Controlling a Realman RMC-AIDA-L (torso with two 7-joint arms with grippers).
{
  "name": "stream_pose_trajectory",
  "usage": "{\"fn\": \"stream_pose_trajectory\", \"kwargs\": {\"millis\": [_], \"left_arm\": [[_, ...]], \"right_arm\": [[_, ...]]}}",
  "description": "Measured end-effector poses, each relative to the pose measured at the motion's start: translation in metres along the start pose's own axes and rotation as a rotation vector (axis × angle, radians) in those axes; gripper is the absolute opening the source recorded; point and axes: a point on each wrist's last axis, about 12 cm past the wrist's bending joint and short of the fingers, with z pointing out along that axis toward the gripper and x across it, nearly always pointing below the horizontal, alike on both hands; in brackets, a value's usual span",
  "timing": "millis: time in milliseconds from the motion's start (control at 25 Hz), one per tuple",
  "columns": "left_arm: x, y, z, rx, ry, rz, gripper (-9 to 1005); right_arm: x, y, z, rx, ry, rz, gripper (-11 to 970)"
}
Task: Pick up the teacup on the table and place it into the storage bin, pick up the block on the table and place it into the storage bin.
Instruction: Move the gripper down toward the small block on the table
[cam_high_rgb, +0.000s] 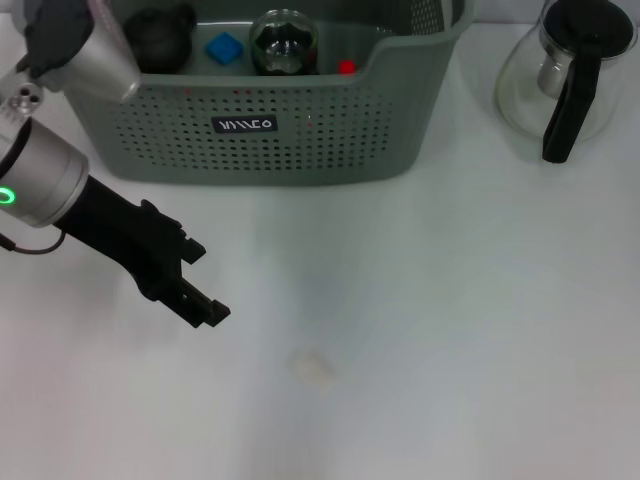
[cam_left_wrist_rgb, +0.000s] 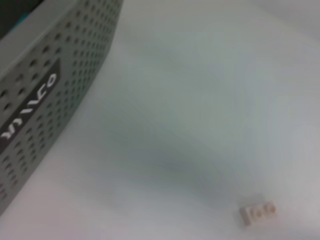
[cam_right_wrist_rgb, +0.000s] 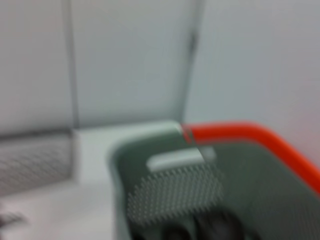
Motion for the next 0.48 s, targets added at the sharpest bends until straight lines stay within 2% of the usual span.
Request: {"fn": "stream_pose_trajectory", "kwargs": {"millis": [80,200,360,480], "left_arm": [[-0.003,-0.002,0.000,0.004,0.013,0.015,949],[-0.007,-0.005,0.002,0.008,0.036,0.044,949],[-0.008,-0.004,0.003,0.002,0.045,0.057,949],[-0.007,-0.002,0.003,-0.006,0.038,0.042,949]], "right_arm": [[0.001,0.011,-0.022,-0.062,-0.056,-0.015,818],[0.019,0.029,-0.051,-0.194,-0.090,-0.038,945],[0.061,0.047,-0.071,-0.319,-0.068,-0.034,946],[0.095,0.061,-0.071,-0.377,-0.050,-0.026,946]]}}
